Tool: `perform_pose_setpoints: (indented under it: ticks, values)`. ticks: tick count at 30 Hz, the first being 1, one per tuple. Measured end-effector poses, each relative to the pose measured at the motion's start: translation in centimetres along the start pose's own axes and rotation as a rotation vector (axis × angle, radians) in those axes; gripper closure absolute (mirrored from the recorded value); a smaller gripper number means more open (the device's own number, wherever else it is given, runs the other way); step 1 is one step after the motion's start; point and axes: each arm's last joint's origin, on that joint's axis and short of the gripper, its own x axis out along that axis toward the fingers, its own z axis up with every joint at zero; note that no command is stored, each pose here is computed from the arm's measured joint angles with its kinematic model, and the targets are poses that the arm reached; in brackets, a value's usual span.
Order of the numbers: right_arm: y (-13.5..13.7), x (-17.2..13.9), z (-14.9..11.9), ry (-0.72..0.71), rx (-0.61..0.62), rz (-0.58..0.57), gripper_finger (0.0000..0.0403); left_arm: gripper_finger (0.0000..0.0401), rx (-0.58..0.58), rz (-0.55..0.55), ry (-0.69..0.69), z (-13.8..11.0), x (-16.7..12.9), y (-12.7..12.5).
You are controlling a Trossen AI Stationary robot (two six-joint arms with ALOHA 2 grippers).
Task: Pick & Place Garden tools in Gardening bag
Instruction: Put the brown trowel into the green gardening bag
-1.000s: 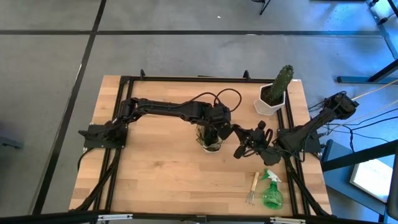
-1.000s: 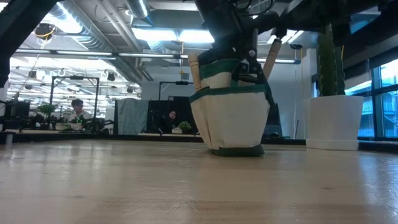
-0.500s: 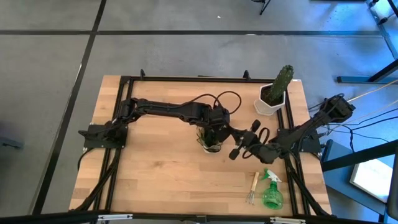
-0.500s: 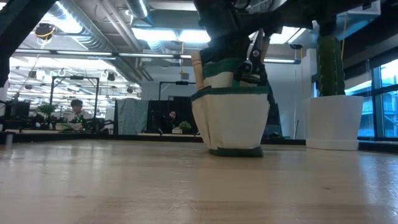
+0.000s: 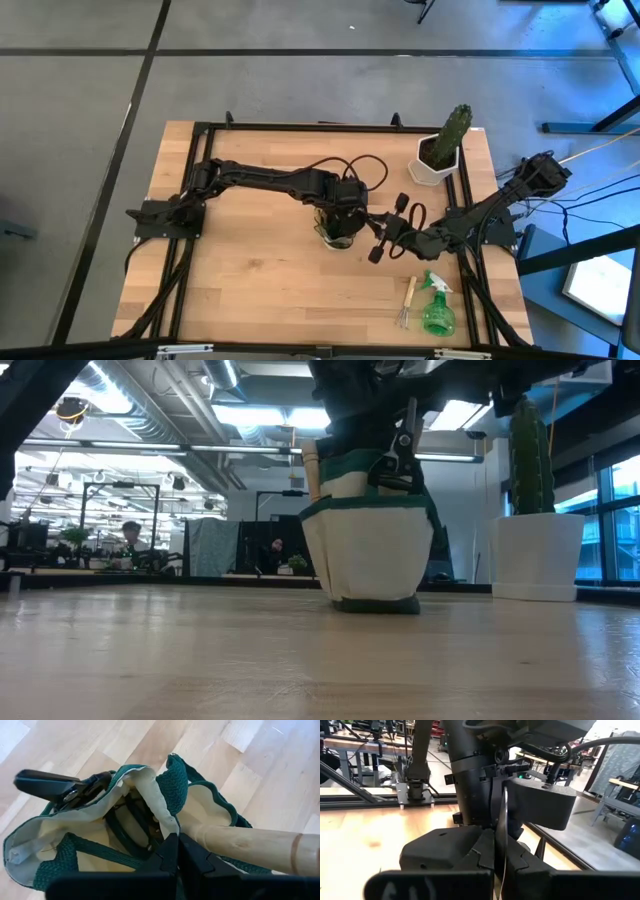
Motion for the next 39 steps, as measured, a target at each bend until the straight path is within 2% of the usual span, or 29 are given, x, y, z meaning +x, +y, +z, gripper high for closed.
perform_pose_setpoints:
  ticks: [13, 23, 30, 39]
  values:
    - [-0.2, -0.3, -1.2, 0.013, 0.081, 0.031, 0.0403, 0.0399, -0.001, 0.007, -0.002, 0.0, 0.2, 0.0]
    - [0.0, -0.7, -1.3, 0.014, 0.083, 0.042, 0.0403, 0.0399, 0.005, 0.011, -0.011, 0.0, 0.2, -0.1]
    - [0.4, -1.7, -1.0, -0.013, 0.057, -0.027, 0.0403, 0.0399, -0.004, -0.032, -0.059, 0.3, 0.1, -0.7]
    - [1.0, -2.9, -0.7, -0.038, 0.081, -0.006, 0.0403, 0.0399, -0.020, -0.111, -0.046, 0.4, -0.2, -1.2]
